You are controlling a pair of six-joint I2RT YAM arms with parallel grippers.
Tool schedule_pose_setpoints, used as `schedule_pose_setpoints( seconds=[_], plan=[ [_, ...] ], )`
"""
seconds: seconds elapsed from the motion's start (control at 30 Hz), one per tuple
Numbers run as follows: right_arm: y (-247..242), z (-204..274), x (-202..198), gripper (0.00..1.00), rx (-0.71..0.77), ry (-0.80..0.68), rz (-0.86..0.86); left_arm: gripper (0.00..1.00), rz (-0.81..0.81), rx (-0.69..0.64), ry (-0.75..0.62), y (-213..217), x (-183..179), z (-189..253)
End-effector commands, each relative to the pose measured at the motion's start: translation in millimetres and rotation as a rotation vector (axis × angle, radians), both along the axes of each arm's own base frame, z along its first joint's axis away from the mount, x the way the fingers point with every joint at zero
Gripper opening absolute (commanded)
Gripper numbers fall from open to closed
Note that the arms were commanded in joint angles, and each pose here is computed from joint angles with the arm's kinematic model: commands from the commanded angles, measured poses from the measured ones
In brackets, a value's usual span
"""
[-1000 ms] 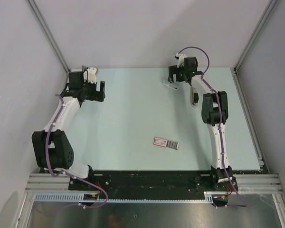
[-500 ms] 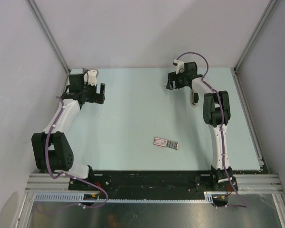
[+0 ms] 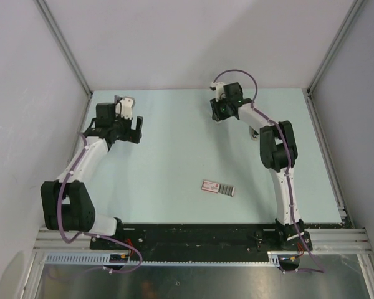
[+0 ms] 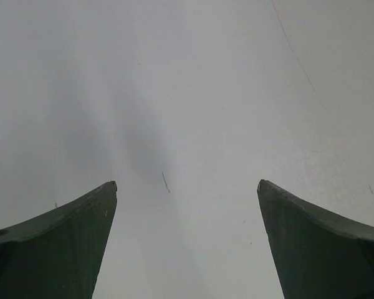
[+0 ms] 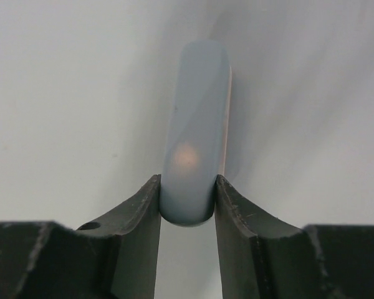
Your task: Unload the staples from the stapler
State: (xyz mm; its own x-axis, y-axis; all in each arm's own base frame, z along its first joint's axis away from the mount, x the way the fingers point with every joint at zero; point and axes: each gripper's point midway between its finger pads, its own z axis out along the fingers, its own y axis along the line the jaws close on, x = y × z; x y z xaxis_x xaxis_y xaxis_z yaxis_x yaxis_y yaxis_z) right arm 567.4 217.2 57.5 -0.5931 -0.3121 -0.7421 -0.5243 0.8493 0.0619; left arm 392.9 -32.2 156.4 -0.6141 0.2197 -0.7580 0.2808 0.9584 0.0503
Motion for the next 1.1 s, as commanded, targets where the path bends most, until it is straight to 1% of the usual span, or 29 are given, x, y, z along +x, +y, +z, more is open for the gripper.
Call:
schedule_pose_setpoints(
  seconds=[0.0, 0.1, 0.17, 0.27, 0.4, 0.53, 0.77, 0.97, 1.07],
  plan=[
    [35, 47, -21, 0.18, 0.020, -0.057, 0.010, 0.99, -0.021, 0.020, -0.071, -3, -9, 20],
    [66, 54, -46, 0.07, 0.069, -0.048, 0.002, 0.99, -0.041, 0.022, -0.057, -9, -17, 12],
    [90, 63, -65, 0.02, 0.137, -0.037, -0.008, 1.00, -0.059, 0.016, -0.036, -15, -22, 3],
    [127, 71, -101, 0.00, 0.240, -0.005, -0.021, 0.99, -0.108, -0.008, -0.010, -31, -31, -7],
    [173, 83, -152, 0.00, 0.345, 0.006, -0.028, 1.00, -0.218, -0.095, 0.020, -58, -44, -16],
    [200, 112, -183, 0.00, 0.495, 0.009, -0.065, 0.99, -0.323, -0.179, 0.021, -79, -57, -16],
    [219, 152, -210, 0.00, 0.657, -0.005, -0.127, 1.00, -0.495, -0.304, 0.033, -111, -89, -19],
    [232, 167, -226, 0.00, 0.790, 0.052, -0.145, 0.98, -0.551, -0.334, 0.015, -117, -100, -20],
    [240, 172, -234, 0.00, 0.852, 0.088, -0.143, 0.97, -0.553, -0.333, -0.001, -117, -99, -20]
  ],
)
